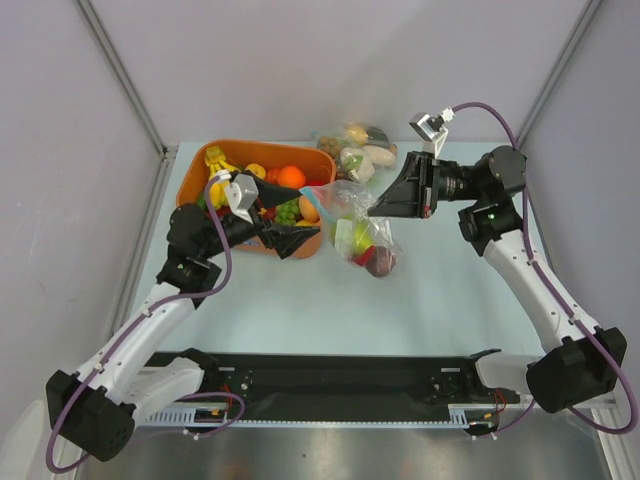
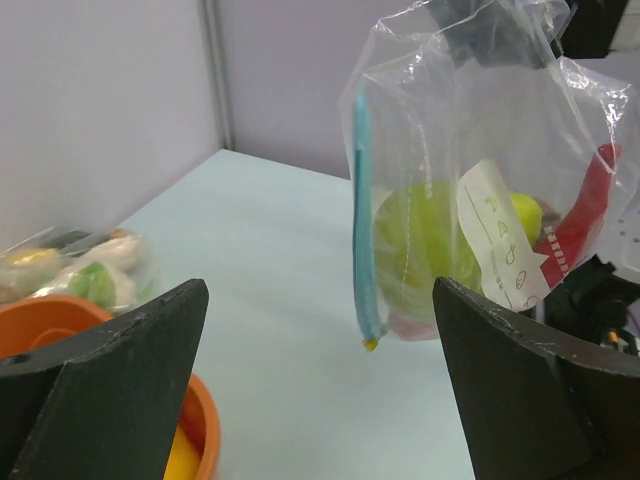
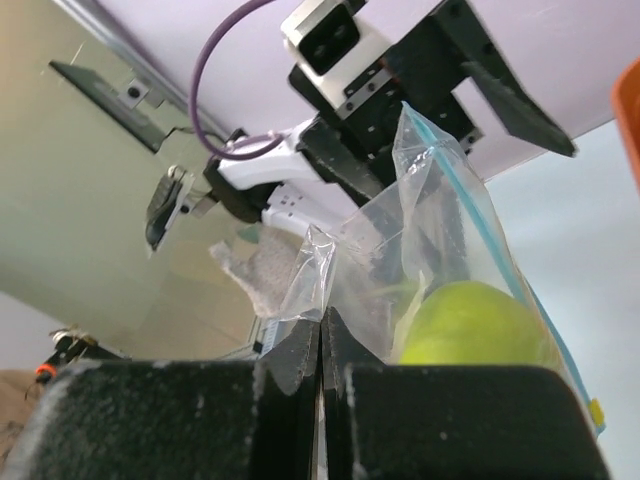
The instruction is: Open the zip-top bag and remove the fake food
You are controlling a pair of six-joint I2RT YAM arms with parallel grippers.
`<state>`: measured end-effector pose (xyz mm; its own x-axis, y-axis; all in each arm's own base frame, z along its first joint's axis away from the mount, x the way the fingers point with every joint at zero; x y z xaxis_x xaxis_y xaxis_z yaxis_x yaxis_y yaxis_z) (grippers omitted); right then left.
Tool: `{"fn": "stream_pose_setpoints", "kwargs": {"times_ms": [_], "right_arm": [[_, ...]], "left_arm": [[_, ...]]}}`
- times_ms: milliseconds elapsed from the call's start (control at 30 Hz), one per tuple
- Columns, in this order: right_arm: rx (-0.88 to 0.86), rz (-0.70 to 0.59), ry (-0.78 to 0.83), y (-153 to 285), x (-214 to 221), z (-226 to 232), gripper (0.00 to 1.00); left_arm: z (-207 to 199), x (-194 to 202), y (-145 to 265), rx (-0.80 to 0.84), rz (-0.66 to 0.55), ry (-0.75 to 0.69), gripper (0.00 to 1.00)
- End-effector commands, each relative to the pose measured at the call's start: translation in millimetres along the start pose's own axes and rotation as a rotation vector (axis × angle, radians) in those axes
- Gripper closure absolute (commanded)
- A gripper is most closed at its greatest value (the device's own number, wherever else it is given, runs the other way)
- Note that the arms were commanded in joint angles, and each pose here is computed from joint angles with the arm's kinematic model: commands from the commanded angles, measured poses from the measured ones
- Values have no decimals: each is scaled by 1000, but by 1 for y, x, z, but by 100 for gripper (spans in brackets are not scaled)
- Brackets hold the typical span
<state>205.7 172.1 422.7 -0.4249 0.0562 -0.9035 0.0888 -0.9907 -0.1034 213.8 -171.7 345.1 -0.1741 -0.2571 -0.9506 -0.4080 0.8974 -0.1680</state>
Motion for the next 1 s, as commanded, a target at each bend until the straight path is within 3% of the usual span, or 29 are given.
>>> {"fn": "stream_pose_setpoints", "kwargs": {"times_ms": [0, 167, 300, 467, 500, 600, 700, 733, 767, 800, 833, 900, 967], "right_arm": [[-78, 32, 75, -3, -8, 29, 100], [-115, 55, 91, -7, -6, 36, 100], [-105, 69, 78, -6, -3, 33, 100], [-87, 79, 86, -3, 3, 26, 100], [-82, 82, 75, -2, 4, 24, 100], [-49, 82, 63, 3, 8, 15, 100], [48, 69, 46, 19, 13, -3, 99], [82, 64, 50, 24, 15, -8, 95], [123, 59, 42, 29, 18, -12, 89], [192, 60, -31, 36, 25, -16, 77], [245, 66, 73, 43, 24, -21, 70], [407, 107, 43, 51, 35, -26, 53], [508, 165, 146, 50, 34, -29, 44]], "left_arm": [[-23, -25, -10, 183, -50, -57, 0], [-35, -28, -17, 295, -54, -25, 4], [-42, -31, -20, 369, -64, -8, 38], [-46, -27, -16, 389, -35, 1, 63], [-47, -26, -15, 397, -24, 4, 77], [-49, -24, -12, 390, -7, 14, 100], [-45, -19, -10, 335, 55, 39, 100], [-44, -27, -11, 317, 57, -18, 100], [-41, -18, -8, 280, 131, 31, 100], [-40, -16, -7, 267, 159, 27, 100], [-39, -22, -7, 258, 166, -30, 100], [-35, -10, -5, 232, 254, 24, 100], [-35, -4, -4, 271, 315, 29, 100]]}}
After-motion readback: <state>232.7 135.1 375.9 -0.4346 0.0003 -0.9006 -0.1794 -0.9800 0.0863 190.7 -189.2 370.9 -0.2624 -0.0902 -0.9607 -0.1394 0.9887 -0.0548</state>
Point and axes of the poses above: each gripper's point midway between its finger pads, its own y axis back along the fingers, its own z axis along the line the jaws close on, x = y × z, the point moved 8 cm from there along y, back along the fingers, and after that the axes turned 14 degrees about y, right-handed, at the moved point
